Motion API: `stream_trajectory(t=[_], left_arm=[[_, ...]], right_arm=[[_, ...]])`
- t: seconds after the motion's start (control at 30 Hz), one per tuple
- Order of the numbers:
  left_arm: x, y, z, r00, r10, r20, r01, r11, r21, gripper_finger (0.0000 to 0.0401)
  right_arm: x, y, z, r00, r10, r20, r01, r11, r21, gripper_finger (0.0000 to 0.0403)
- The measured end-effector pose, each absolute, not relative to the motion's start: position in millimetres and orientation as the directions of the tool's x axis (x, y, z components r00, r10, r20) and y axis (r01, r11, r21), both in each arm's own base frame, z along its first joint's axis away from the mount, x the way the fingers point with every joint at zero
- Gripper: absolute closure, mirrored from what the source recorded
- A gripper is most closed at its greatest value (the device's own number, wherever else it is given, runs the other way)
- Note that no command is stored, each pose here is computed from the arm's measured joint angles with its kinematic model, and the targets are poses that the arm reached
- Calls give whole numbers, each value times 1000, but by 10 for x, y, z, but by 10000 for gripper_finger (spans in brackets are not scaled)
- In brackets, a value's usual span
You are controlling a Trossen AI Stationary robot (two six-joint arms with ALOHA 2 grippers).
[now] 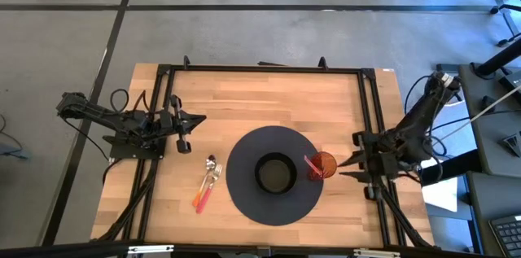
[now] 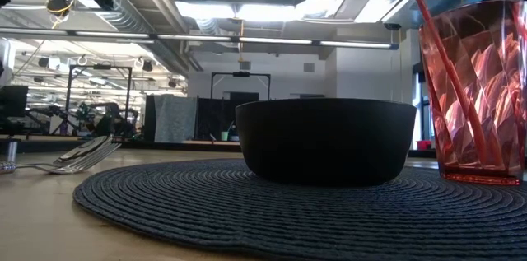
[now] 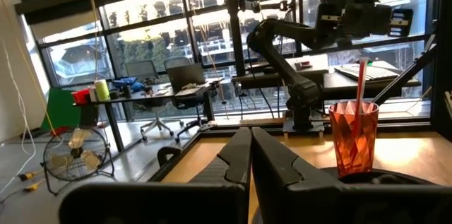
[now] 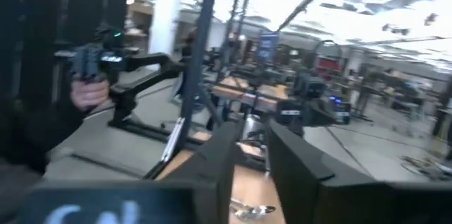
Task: Pick & Place Utensil
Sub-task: Put the orange spoon into the black bowl on the mat
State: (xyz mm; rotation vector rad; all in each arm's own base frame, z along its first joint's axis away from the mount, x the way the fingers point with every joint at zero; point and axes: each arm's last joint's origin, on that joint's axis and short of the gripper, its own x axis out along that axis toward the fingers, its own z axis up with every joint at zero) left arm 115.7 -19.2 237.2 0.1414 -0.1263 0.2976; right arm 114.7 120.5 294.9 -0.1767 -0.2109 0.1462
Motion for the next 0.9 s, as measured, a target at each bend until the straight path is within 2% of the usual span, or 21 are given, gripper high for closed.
stream_trajectory(t=[0.13,0.2,0.43,0.57,0.67,0.9], left_arm=[[1158,-193,2365,950,282,138,-295,951,90,398],[1162,-193,2343,952,281,118,-292,953,85,399],[1166,-195,2315,955,281,93,-290,952,96,396],[1166,-195,2311,955,282,89,-289,953,92,398],[1166,-195,2312,955,282,89,-290,953,91,400],[1166,-195,2311,955,283,88,-290,953,90,394]], right_arm=[[1066,1093,2913,954,225,197,-182,959,-217,379],[1052,1002,2874,952,219,215,-175,963,-205,395],[993,625,2766,961,170,217,-144,981,-130,399],[909,480,2688,946,207,249,-188,977,-99,397],[883,407,2551,941,182,286,-165,983,-82,400],[940,317,2165,965,132,224,-138,990,9,401]])
